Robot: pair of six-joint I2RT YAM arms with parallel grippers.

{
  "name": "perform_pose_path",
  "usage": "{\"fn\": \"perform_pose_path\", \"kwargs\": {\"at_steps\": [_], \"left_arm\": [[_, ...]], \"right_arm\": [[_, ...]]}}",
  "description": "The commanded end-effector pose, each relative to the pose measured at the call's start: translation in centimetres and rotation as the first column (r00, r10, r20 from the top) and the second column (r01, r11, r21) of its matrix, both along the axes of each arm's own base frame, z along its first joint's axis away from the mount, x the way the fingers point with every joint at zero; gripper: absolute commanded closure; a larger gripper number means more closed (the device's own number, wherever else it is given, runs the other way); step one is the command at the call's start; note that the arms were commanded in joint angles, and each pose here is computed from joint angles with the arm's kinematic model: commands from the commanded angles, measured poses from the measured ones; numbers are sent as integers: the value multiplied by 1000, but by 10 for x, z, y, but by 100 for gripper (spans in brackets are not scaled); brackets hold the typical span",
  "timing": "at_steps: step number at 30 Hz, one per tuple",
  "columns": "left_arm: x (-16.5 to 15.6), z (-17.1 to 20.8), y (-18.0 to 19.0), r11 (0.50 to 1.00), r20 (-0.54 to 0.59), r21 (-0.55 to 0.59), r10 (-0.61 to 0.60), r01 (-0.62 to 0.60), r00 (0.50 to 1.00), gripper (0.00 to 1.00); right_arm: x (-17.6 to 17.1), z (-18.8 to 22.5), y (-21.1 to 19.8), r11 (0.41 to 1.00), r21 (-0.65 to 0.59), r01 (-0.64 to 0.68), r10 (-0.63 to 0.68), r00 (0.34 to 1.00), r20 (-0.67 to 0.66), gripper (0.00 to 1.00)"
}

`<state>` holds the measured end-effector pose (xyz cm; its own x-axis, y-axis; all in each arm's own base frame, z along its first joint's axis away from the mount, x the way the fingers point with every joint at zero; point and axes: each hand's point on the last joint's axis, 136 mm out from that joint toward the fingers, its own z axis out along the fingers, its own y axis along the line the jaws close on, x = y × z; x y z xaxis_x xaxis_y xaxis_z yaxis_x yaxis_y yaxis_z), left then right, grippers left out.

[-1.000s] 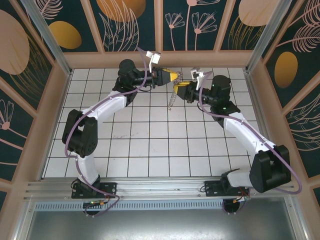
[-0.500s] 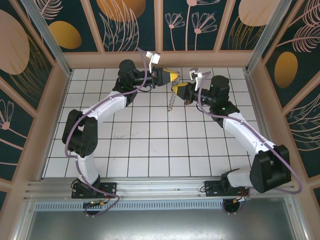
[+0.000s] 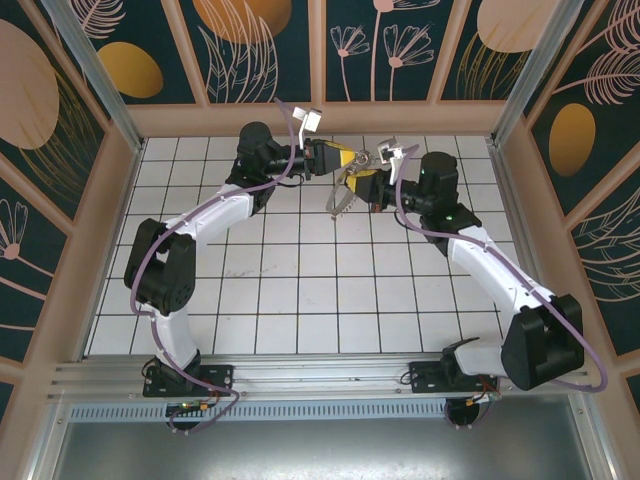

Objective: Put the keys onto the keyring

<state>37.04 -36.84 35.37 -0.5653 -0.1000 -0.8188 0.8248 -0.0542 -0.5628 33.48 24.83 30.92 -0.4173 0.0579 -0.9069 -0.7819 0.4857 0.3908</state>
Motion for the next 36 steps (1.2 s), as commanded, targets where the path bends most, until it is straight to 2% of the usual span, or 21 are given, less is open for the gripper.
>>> {"fn": "perform_pose_path", "kwargs": {"at_steps": [1, 20, 26, 36], "left_arm": [[-14, 34, 6, 999, 131, -40, 32, -27, 991, 100], [-7, 20, 6, 998, 138, 9, 55, -57, 989, 100], [-9, 19, 6, 998, 145, 15, 51, -54, 988, 100], [-10, 18, 6, 999, 143, 18, 41, -44, 989, 100]], "right_arm": [[-4, 20, -7, 1000, -22, 17, -16, 999, 47, 100], [-2, 34, -22, 991, -121, 57, -49, 997, 66, 100], [5, 33, -31, 980, -167, 109, -98, 992, 74, 100], [14, 45, -32, 974, -192, 122, -104, 989, 101, 100]]}}
